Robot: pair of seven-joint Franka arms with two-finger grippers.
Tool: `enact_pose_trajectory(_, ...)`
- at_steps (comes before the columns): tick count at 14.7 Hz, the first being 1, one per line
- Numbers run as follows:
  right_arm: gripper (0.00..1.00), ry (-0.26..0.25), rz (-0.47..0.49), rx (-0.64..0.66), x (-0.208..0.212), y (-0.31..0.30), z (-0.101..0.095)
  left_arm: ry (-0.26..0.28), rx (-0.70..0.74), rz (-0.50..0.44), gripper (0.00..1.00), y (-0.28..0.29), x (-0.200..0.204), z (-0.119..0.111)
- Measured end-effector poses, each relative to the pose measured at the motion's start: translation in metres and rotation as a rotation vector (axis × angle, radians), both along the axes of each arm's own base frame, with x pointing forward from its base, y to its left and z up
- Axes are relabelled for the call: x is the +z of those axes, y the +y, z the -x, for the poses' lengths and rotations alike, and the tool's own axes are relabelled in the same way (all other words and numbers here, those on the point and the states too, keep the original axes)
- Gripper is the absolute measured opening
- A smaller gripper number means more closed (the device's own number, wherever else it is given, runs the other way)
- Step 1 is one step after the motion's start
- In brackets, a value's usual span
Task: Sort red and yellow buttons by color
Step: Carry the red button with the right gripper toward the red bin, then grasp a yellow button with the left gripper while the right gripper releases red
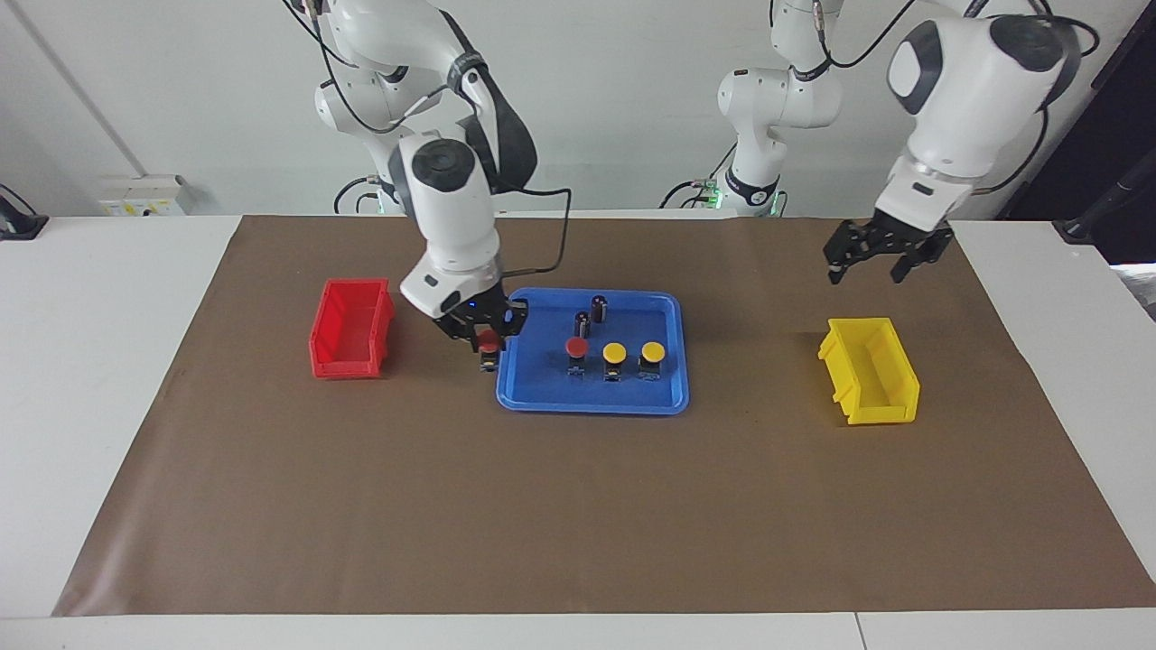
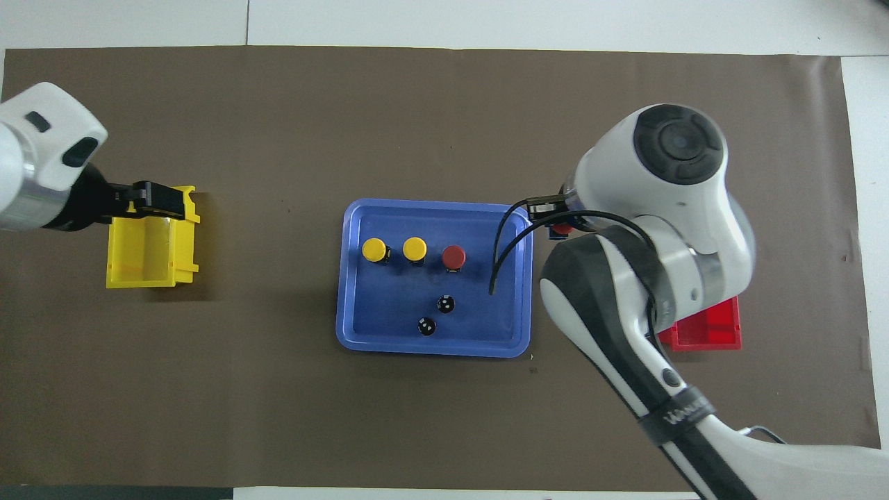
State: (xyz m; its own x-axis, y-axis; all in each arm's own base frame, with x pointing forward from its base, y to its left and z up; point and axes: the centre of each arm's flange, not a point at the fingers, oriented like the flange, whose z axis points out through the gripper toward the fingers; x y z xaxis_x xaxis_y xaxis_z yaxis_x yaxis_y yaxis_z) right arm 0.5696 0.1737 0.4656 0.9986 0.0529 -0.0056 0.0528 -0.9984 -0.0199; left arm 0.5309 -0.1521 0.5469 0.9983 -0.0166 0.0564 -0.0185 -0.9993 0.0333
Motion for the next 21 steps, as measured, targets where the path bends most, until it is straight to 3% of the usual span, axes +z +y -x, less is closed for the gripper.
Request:
enact_pose_trajectory(4, 0.41, 0.036, -0.01, 0.037, 0.019, -0.105, 0.034, 0.003, 0.079, 0.009, 1.0, -0.115, -0.073, 0.02)
enact_pose_trajectory(7, 0.41, 0.069, -0.023, 0.038, 0.002, -0.162, 0.071, 0.019, 0.107, -0.006, 0.98, -0.161, -0.131, 0.023)
enact_pose_trajectory(10, 0.41, 0.063, -0.044, 0.038, -0.021, -0.201, 0.096, 0.041, 0.104, -0.026, 0.96, -0.189, -0.172, 0.034)
enact_pose_trajectory(15, 0.41, 0.032, -0.079, 0.016, -0.058, -0.213, 0.118, 0.042, 0.105, -0.029, 0.91, -0.192, -0.185, 0.038)
enact_pose_trajectory(21, 0.41, -0.009, -0.089, -0.004, -0.099, -0.211, 0.135, 0.024, 0.114, -0.014, 0.77, -0.199, -0.183, 0.04)
